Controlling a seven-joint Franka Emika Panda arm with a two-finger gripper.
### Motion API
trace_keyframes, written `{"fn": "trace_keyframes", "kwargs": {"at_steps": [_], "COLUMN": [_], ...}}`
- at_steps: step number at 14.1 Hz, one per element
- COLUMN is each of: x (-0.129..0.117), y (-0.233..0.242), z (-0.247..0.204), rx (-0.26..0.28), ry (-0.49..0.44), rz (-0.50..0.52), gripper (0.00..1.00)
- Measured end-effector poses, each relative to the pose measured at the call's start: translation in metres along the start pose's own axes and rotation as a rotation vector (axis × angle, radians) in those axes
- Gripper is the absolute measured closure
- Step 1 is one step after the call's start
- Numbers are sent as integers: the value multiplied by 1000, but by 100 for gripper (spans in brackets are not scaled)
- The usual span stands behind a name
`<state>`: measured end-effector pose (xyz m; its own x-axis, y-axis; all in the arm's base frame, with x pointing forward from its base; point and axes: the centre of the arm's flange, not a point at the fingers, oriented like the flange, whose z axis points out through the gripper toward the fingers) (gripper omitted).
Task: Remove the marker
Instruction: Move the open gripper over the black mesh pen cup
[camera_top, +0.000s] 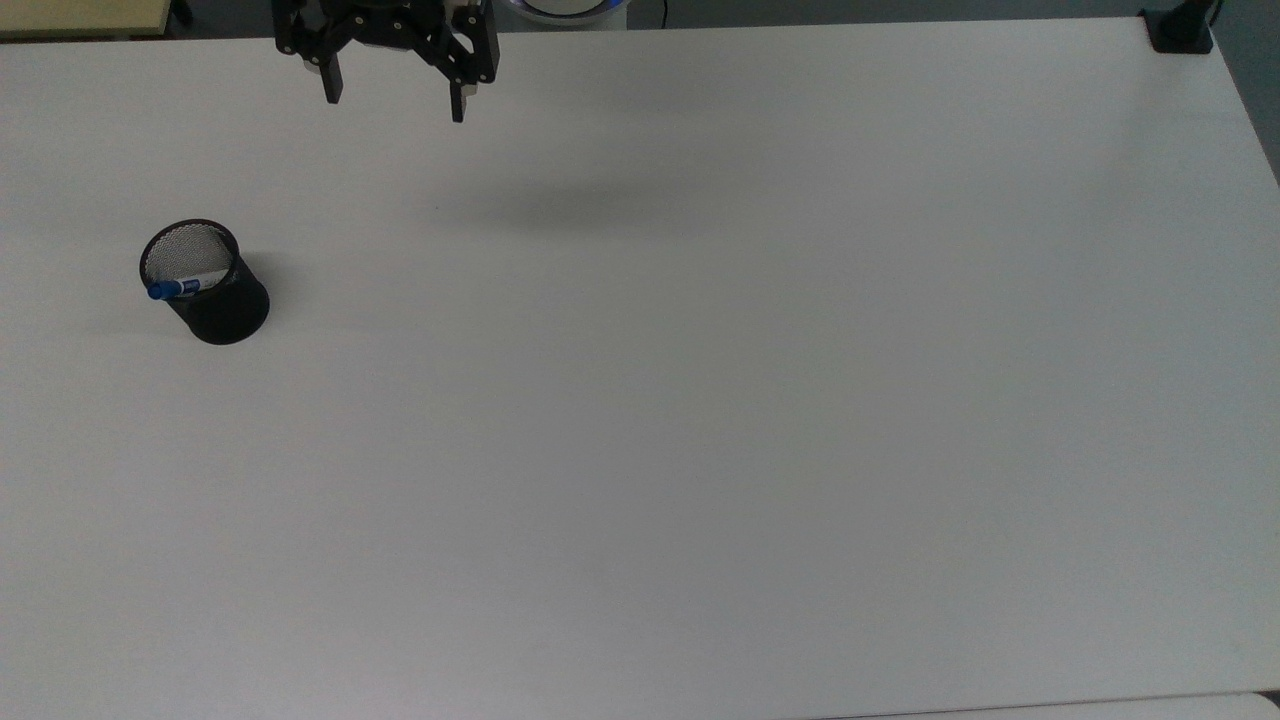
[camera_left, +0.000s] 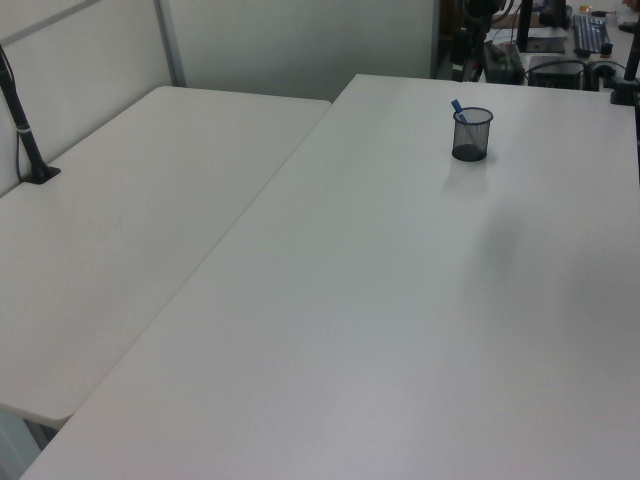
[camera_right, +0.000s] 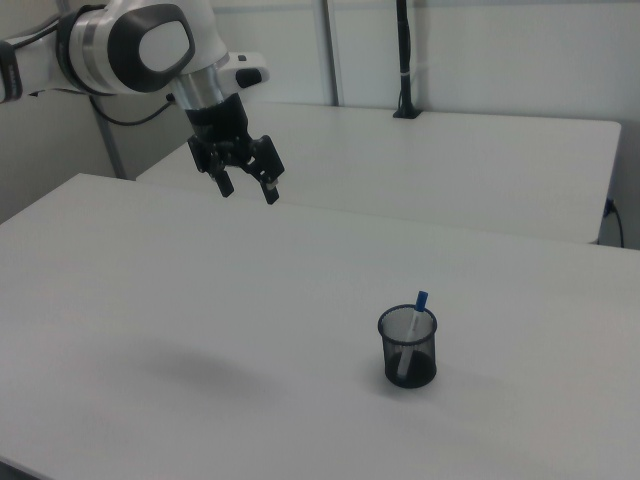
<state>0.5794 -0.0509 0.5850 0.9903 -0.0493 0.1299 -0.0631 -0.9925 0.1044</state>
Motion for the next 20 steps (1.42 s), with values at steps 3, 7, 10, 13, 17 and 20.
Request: {"fn": "trace_keyframes", "kwargs": {"at_steps": [3,7,10,13,17,20], "x": [-2,-2,-2,-3,-7,-5], "y": [0,0,0,10,59,107], "z": [1,1,1,2,10,22], "rx": [0,0,0,-4,-23,-49], "ry": [-18,-20,-20,-22,-40,-15], "rz": [-2,-2,-1,-19,-155,-130], "gripper": [0,0,0,0,0,0]}}
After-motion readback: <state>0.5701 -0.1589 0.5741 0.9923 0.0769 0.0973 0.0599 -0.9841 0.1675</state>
